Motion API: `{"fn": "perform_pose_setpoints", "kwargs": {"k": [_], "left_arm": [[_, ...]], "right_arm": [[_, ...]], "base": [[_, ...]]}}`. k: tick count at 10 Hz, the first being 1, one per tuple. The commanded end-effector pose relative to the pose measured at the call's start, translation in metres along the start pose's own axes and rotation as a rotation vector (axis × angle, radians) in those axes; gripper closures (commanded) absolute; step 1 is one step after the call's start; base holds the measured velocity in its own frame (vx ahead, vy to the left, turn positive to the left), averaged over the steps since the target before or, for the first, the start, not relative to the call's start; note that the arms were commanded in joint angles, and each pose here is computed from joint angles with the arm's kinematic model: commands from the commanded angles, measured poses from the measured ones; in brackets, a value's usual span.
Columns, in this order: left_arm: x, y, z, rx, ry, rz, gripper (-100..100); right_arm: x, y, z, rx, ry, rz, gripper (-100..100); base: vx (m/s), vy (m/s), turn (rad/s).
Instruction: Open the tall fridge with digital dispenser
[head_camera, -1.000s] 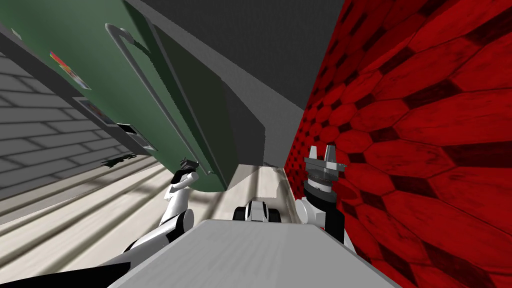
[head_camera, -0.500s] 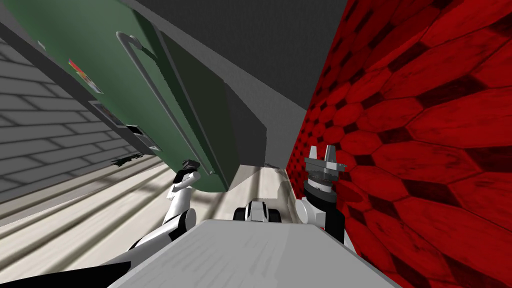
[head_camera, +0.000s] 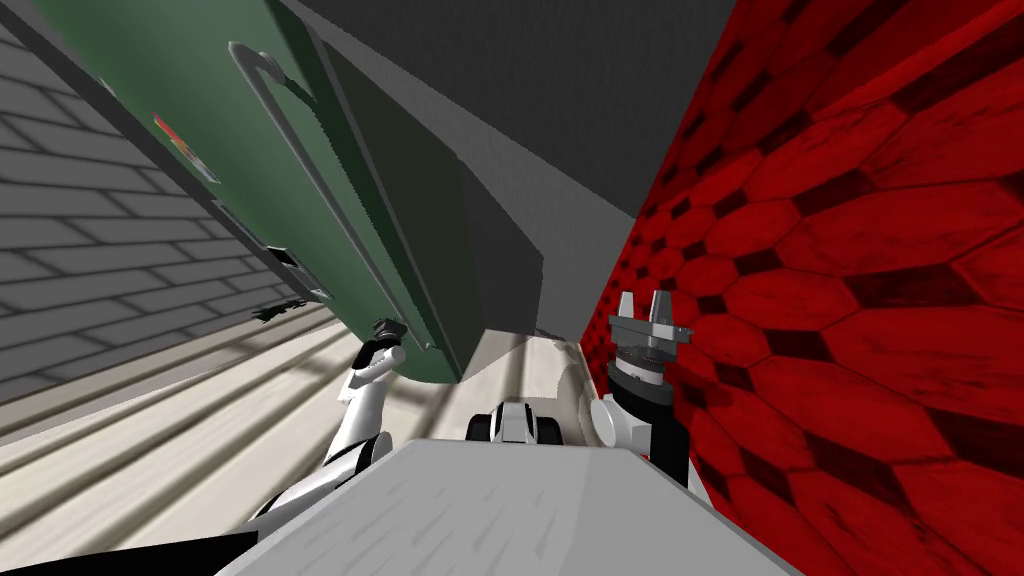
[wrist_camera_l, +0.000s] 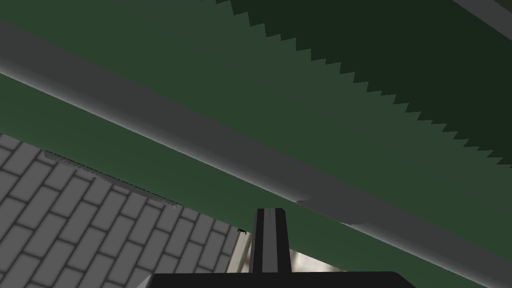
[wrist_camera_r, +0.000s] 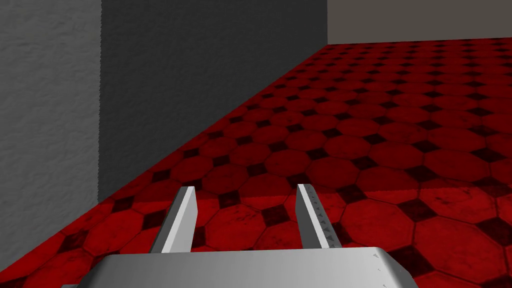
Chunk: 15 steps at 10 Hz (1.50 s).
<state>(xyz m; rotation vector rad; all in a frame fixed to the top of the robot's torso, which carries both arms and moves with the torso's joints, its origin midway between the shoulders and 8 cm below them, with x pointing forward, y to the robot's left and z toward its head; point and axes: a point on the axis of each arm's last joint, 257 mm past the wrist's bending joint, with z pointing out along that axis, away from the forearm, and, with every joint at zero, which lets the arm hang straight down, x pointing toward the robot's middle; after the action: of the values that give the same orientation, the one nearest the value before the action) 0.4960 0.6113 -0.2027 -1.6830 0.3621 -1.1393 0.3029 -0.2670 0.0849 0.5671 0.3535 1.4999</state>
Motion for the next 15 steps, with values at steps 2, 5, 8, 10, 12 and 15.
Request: {"fn": "perform_pose_setpoints", "kwargs": {"k": [2,5,8,10,12,15], "left_arm": [[0.028,0.014,-0.021,-0.020,0.071,0.031,100],[0.051,0.035,-0.044,-0.057,0.125,0.047,100],[0.069,0.061,-0.071,-0.107,0.168,0.053,100],[0.081,0.086,-0.092,-0.156,0.192,0.042,100],[0.091,0.081,-0.099,-0.147,0.217,0.048,100],[0.115,0.101,-0.127,-0.191,0.262,0.031,100]], "right_arm": [[0.000,0.000,0.000,0.000,0.000,0.000,0],[0.000,0.000,0.000,0.000,0.000,0.000,0],[0.000,0.000,0.000,0.000,0.000,0.000,0],[0.000,0.000,0.000,0.000,0.000,0.000,0],[0.000,0.000,0.000,0.000,0.000,0.000,0],[0.000,0.000,0.000,0.000,0.000,0.000,0]], "base": [[0.099,0.033,0.143],[0.099,0.021,0.199],[0.106,0.027,0.191],[0.041,0.008,0.129],[0.104,0.015,0.167],[0.086,0.020,0.181]]}}
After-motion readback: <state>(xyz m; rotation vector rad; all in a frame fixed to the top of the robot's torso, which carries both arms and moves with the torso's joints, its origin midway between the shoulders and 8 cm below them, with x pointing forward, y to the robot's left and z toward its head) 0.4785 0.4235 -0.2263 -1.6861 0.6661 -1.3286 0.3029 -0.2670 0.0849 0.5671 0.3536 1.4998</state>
